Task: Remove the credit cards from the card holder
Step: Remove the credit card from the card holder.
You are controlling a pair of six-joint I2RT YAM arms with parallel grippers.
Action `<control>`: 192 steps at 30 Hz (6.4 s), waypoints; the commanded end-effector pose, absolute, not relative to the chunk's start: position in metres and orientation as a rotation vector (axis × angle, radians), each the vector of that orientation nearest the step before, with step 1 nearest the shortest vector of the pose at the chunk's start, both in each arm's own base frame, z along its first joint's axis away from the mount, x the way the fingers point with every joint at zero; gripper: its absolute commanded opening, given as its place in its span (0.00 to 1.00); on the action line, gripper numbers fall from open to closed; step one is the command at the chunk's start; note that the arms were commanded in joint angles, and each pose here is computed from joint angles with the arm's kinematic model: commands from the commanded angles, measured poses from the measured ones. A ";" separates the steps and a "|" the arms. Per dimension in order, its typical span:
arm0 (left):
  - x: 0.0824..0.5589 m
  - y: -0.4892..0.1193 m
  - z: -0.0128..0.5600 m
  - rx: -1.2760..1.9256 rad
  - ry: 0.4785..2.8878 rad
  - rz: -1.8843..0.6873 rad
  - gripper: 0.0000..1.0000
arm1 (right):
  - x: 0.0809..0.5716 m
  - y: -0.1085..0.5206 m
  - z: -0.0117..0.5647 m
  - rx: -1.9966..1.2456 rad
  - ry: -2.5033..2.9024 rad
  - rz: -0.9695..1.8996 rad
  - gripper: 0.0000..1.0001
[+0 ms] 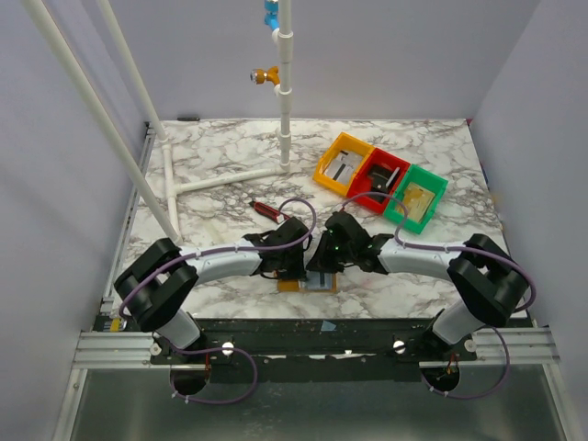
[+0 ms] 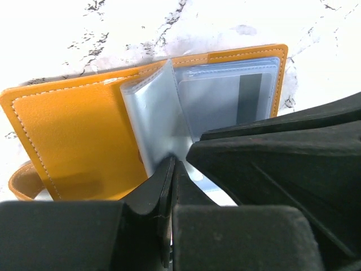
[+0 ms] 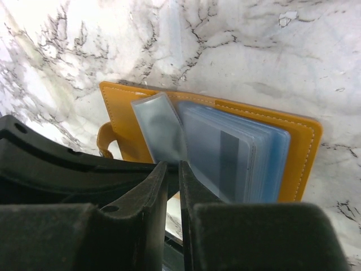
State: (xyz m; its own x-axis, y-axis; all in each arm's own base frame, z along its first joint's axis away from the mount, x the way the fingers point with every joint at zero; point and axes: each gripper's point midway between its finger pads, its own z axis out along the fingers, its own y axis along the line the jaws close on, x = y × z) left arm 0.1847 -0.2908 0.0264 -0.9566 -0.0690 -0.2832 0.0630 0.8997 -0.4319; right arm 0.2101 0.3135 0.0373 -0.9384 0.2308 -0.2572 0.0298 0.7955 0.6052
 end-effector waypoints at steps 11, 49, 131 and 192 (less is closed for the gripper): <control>0.198 -0.261 0.036 -0.094 2.705 -0.548 0.00 | 0.215 0.290 0.027 0.219 2.663 0.731 0.21; 0.213 -0.225 0.067 -0.140 2.633 -0.490 0.00 | 0.236 0.363 0.041 -0.049 2.616 0.823 0.14; 0.173 -0.259 0.014 -0.122 2.824 -0.520 0.00 | 0.210 0.235 0.030 0.103 2.617 0.357 0.41; 0.176 -0.260 0.019 -0.111 2.805 -0.534 0.00 | 0.195 0.329 0.083 0.004 2.609 1.018 0.53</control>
State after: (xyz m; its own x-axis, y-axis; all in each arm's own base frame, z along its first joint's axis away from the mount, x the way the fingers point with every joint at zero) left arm 0.1812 -0.2724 0.0235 -0.9524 -0.1477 -0.2665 -0.0231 0.9071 -0.4203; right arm 0.1906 0.3076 0.0641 -0.9423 0.1281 -0.3092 -0.0859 0.8004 0.5932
